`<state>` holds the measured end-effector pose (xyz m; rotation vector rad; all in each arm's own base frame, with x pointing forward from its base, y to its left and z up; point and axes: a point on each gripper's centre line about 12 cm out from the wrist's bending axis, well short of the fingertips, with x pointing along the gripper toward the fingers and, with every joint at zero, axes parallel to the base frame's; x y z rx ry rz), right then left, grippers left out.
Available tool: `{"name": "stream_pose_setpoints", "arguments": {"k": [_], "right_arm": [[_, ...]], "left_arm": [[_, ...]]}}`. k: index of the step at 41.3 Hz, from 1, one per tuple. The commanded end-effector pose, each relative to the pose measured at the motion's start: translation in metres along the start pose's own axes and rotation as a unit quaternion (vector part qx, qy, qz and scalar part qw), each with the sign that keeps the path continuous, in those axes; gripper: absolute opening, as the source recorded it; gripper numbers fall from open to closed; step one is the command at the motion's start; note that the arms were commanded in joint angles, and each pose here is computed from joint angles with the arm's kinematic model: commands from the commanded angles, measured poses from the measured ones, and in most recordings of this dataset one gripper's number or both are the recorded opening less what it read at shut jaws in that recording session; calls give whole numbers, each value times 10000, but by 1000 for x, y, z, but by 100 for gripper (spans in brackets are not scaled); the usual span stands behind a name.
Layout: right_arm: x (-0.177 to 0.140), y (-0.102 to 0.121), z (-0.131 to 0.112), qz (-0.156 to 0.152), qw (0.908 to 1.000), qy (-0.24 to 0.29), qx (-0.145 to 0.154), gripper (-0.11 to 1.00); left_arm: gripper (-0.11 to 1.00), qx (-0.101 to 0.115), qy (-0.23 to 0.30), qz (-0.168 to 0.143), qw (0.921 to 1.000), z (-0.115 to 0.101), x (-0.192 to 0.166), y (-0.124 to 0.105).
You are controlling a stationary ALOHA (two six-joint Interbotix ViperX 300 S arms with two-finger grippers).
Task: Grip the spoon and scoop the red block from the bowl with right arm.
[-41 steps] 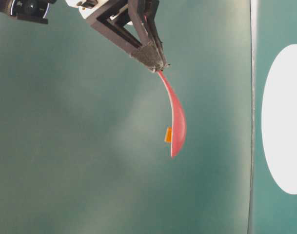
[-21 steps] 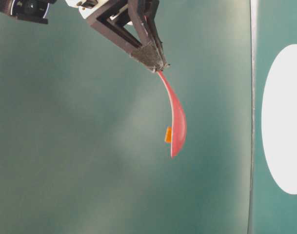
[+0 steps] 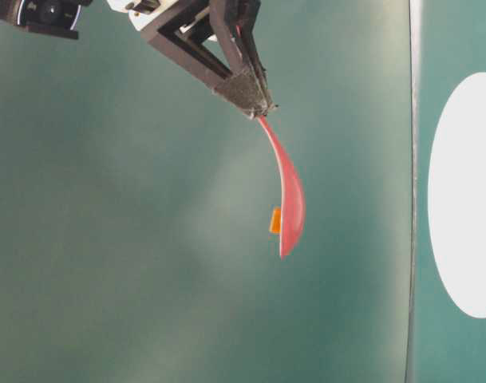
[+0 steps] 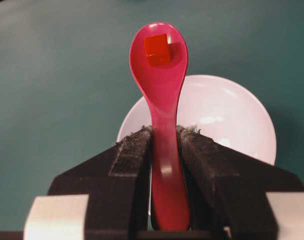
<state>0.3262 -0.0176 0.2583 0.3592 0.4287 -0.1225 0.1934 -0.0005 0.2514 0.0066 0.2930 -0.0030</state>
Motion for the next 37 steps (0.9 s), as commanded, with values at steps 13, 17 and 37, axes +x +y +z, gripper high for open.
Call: {"name": "stream_pose_setpoints", "arguments": {"k": [13, 17, 37], "right_arm": [[-5, 6, 16, 89, 9997, -244, 17, 24], [-5, 6, 16, 89, 9997, -221, 17, 24], [-5, 6, 13, 82, 9999, -100, 35, 24]], "left_arm": [[0, 13, -77, 9, 10000, 8, 0, 0], [0, 13, -92, 9, 10000, 9, 0, 0], [0, 51, -169, 10, 9998, 11, -3, 0]]}}
